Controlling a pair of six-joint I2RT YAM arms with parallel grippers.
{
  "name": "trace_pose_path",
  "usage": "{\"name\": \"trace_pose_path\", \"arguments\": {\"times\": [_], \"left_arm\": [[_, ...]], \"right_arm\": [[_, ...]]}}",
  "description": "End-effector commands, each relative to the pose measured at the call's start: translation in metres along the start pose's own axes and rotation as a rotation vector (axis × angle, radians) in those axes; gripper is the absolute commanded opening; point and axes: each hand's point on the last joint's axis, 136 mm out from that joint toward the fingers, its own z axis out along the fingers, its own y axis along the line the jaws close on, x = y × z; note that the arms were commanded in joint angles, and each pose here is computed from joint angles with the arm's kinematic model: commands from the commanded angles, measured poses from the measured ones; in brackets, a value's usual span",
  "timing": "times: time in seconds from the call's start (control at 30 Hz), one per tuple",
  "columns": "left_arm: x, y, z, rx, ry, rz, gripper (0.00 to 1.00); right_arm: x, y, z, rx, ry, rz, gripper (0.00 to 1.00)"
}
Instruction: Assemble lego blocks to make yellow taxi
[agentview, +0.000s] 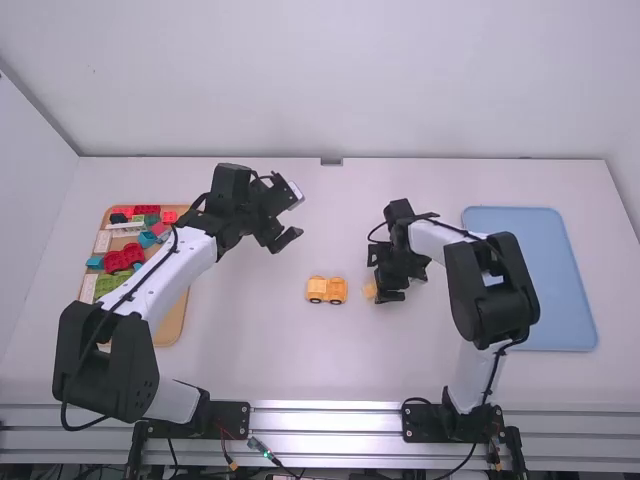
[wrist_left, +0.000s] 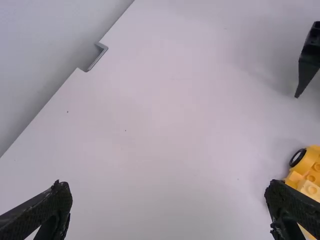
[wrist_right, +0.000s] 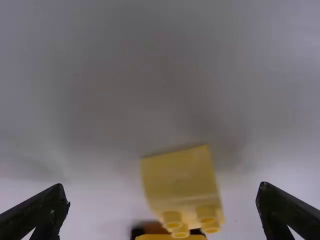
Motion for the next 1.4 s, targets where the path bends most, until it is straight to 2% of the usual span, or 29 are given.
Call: {"name": "trace_pose_path", "arguments": {"times": [0.0,0.33,0.53,0.57,0.63,0.67,0.77,0.83,0.87,0.93,1.03,1.1,1.17,1.23,1.27,1.33,1.37], "left_arm": [[0.006,-0.003,0.001,0.008,0.011,-0.012,0.99],[0.006,-0.002,0.001,0.005,0.013,-0.008,0.99],[0.006,-0.002,0.001,0.005,0.013,-0.008,0.99],[0.006,-0.002,0.001,0.005,0.013,-0.008,0.99],[0.007,-0.002,0.001,0.005,0.014,-0.008,0.99],[0.007,-0.002,0.001,0.004,0.014,-0.009,0.99],[0.006,-0.002,0.001,0.004,0.013,-0.008,0.99],[0.006,0.000,0.001,-0.004,0.013,-0.006,0.99],[0.006,0.000,0.001,-0.005,0.012,-0.006,0.99],[0.004,0.001,0.001,-0.009,0.006,-0.003,0.99],[0.001,0.004,0.001,-0.019,-0.008,0.003,0.99],[0.001,0.004,0.001,-0.018,-0.008,0.003,0.99],[0.001,0.004,0.001,-0.019,-0.008,0.004,0.99],[0.001,0.004,0.001,-0.019,-0.007,0.004,0.99],[0.001,0.004,0.001,-0.019,-0.007,0.003,0.99],[0.003,0.002,0.001,-0.014,-0.001,0.001,0.99],[0.003,0.002,0.001,-0.013,0.001,0.001,0.99]], "right_arm": [[0.009,0.003,-0.009,-0.024,0.077,-0.099,0.99],[0.006,0.022,-0.048,-0.079,0.167,-0.335,0.99],[0.014,0.042,-0.091,-0.149,0.166,-0.737,0.99],[0.010,0.044,-0.097,-0.139,0.130,-0.805,0.99],[-0.015,0.049,-0.105,-0.092,-0.012,-0.886,0.99],[-0.019,0.050,-0.106,-0.084,-0.034,-0.892,0.99],[-0.053,0.059,-0.112,-0.029,-0.229,-0.880,0.99],[-0.090,0.065,-0.122,0.030,-0.422,-0.877,0.99],[-0.092,0.065,-0.123,0.036,-0.433,-0.879,0.99],[-0.111,0.065,-0.131,0.087,-0.529,-0.885,0.99],[-0.119,0.075,-0.137,0.057,-0.577,-0.871,0.99],[-0.119,0.078,-0.138,0.033,-0.568,-0.872,0.99],[-0.110,0.086,-0.135,0.002,-0.535,-0.971,0.99],[-0.089,0.103,-0.131,-0.062,-0.482,-1.271,0.99],[-0.083,0.106,-0.130,-0.081,-0.466,-1.348,0.99],[-0.054,0.114,-0.130,-0.182,-0.393,-1.625,0.99],[-0.045,0.115,-0.132,-0.217,-0.377,-1.679,0.99]]}}
